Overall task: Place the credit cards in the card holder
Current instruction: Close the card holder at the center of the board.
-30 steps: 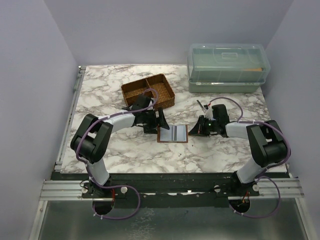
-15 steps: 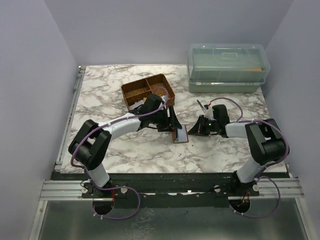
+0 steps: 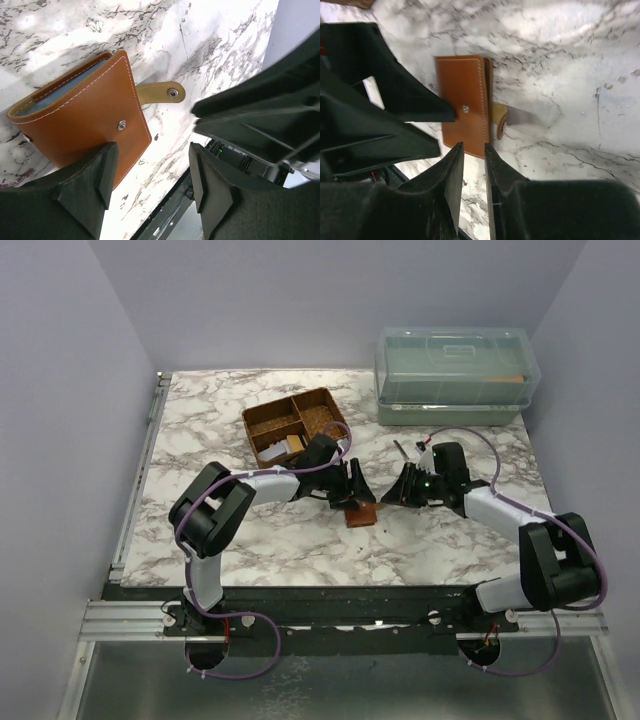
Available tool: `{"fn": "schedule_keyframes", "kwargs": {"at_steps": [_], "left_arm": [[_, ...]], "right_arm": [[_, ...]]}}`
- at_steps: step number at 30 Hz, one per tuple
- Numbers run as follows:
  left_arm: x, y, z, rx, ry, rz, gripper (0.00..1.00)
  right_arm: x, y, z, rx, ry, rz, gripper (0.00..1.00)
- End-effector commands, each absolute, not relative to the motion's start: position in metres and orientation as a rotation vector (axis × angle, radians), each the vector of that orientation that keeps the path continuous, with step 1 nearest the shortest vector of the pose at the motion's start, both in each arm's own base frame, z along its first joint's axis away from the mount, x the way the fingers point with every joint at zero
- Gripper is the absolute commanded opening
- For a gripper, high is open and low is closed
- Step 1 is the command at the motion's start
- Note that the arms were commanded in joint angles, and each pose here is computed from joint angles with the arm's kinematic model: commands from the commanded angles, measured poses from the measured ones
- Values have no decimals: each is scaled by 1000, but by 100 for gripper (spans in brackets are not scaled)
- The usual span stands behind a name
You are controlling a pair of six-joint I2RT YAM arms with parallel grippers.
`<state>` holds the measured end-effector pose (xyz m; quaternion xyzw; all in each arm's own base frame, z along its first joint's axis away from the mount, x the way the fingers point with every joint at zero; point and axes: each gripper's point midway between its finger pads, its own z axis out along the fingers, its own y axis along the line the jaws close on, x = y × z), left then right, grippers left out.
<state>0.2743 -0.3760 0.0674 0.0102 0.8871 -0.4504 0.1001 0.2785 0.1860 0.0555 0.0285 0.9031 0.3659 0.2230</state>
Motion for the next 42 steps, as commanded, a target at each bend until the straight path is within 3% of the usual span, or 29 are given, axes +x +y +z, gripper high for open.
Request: {"fn": "schedule_keyframes", "kwargs": {"at_steps": [1, 9, 18, 24, 32, 42], "left_arm": [[276, -382, 71, 77, 2607, -1355, 63], [276, -372, 65, 73, 2633, -1295, 26], [273, -365, 43, 37, 2687, -1236, 1], [271, -360, 32, 30, 2722, -1191, 0], [264, -350, 18, 17, 2775, -1128, 0], [262, -345, 13, 17, 2797, -1080, 0]], "right_arm": [[284, 168, 73, 78, 2510, 833, 28], [298, 168, 72, 79, 2515, 807, 34], [294, 180, 72, 39, 2502, 899, 41], [294, 185, 57, 31, 2536, 921, 37], [298, 185, 51, 32, 2539, 910, 20], [301, 186, 51, 35, 2545, 904, 15]]}}
